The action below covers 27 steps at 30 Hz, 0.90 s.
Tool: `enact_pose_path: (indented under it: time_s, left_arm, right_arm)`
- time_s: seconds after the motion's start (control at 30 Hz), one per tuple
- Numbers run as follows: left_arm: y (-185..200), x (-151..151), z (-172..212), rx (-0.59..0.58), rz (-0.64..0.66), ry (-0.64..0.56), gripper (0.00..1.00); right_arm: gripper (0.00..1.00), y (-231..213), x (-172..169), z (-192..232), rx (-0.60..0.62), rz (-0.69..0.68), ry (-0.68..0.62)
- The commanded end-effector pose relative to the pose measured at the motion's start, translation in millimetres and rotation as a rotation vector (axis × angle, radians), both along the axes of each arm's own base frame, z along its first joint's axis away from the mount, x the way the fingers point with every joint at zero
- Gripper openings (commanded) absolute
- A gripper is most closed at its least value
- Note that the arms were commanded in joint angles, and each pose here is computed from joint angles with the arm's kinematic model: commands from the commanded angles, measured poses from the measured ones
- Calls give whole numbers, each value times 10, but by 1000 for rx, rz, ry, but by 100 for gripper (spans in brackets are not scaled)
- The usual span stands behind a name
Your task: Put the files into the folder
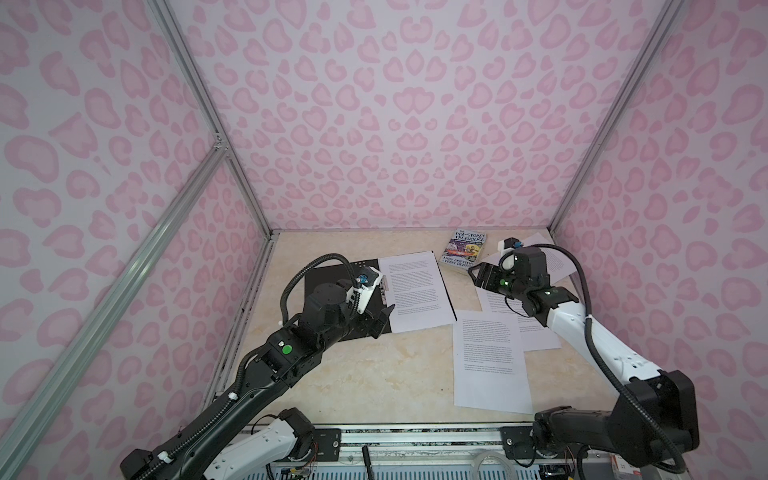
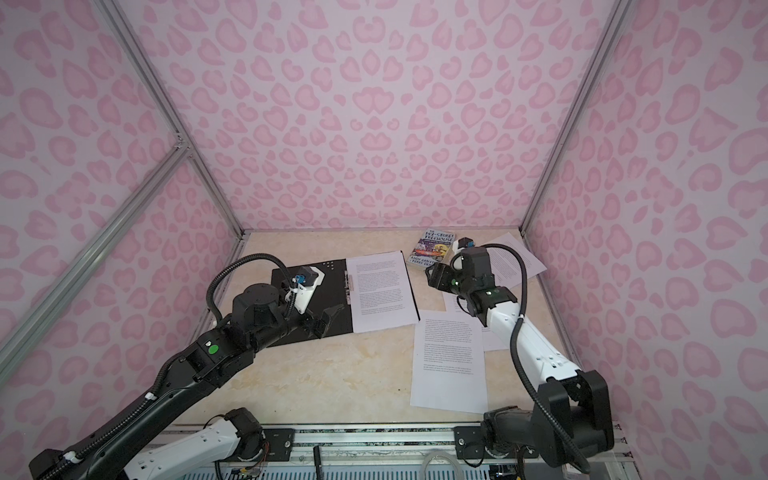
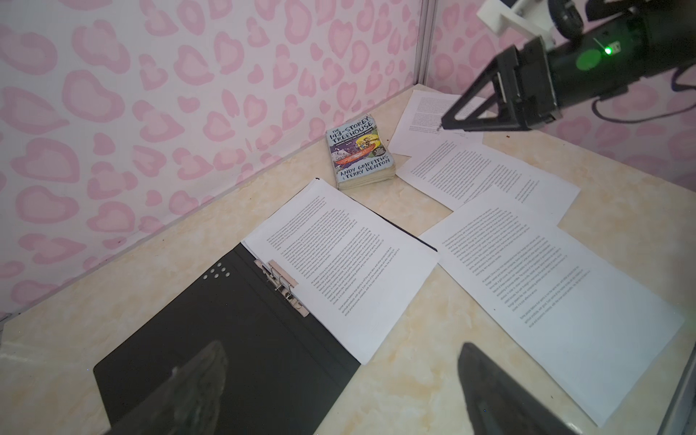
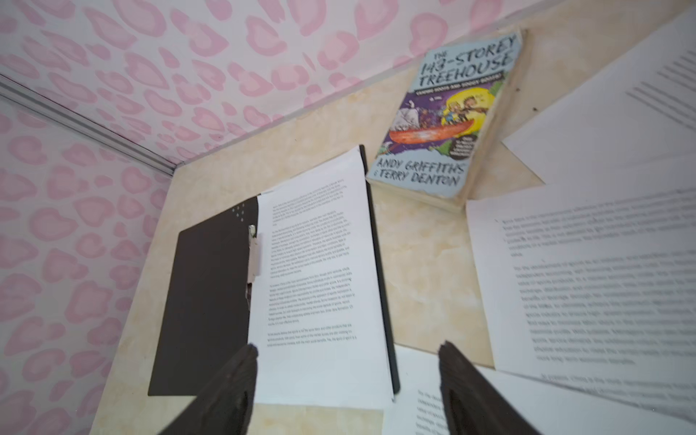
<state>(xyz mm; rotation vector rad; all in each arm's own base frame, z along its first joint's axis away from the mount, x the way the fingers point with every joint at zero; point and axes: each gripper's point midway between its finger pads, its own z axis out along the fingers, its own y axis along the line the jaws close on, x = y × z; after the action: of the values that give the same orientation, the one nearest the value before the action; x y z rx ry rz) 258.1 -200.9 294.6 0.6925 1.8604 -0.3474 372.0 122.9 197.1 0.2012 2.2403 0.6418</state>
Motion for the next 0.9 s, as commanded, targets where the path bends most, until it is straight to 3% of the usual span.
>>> enact_pose_path:
  time_s: [0.0, 0.33, 0.5, 0.73, 0.87]
  left_arm:
    - [29, 76, 214, -138, 91, 27, 97]
    - [-459, -134, 184, -233, -93, 332, 97]
    - [-837, -292, -252, -364, -130, 634, 97]
    - [-1316, -582, -1002, -353, -58, 739, 97]
    - [-1628, -775, -1344, -276, -75, 814, 97]
  right_arm:
    - [85, -159, -251, -213, -12, -55, 26]
    - [97, -876, -825, -791, 15, -302, 88]
    - [95, -1029, -886, -1056, 80, -337, 128]
    - [93, -1116, -908, -1139, 71, -382, 127]
    - [92, -1135, -980, -1183, 53, -388, 132]
